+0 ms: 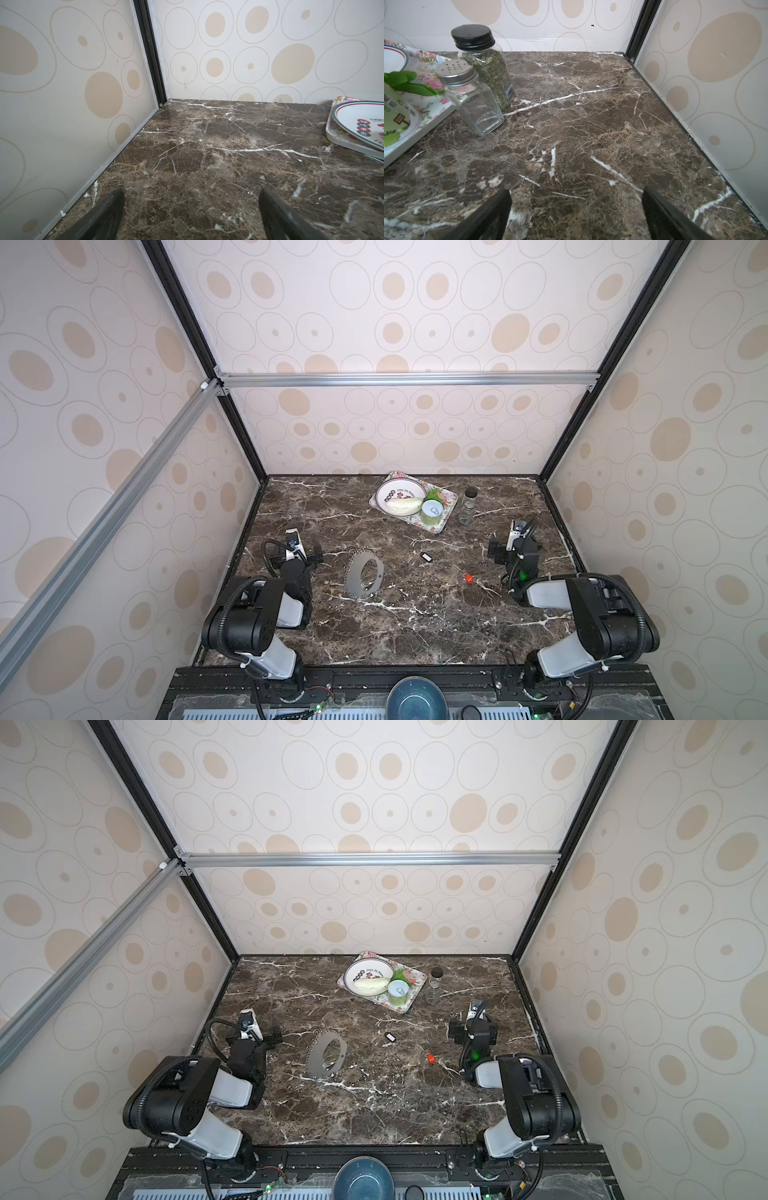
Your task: Put the keys on the keyring
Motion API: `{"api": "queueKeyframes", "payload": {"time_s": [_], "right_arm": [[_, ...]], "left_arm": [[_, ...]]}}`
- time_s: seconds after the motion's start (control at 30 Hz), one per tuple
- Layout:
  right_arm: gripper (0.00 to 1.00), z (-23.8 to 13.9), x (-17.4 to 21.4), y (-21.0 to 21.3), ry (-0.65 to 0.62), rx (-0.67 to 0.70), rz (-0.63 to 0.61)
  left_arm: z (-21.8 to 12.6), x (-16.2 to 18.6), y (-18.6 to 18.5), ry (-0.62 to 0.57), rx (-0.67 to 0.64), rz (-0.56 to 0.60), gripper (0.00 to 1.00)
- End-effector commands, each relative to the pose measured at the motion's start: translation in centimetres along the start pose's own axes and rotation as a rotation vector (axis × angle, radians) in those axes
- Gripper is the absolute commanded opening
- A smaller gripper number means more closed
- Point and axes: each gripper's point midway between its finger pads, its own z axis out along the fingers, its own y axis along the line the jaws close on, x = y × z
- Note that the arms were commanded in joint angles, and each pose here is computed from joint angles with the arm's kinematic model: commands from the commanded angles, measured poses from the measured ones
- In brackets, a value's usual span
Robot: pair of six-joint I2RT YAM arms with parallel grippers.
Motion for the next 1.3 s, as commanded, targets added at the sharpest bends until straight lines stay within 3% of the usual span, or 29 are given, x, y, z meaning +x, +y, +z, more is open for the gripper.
{"api": "queueKeyframes", "payload": {"time_s": [0.0,1.27], "right_arm": [[1.00,0.02,-0.06,-0.06,-0.004,0.010,0.001],[0.99,0.03,-0.03,-0.09,-0.003,0.010,0.001]], "left_arm": [[0.28,-0.85,-0.29,-0.025,0.013,-0.012,1.00],[0.28,-0.80,-0.40,-0.023,0.011,-0.005,1.00]]}}
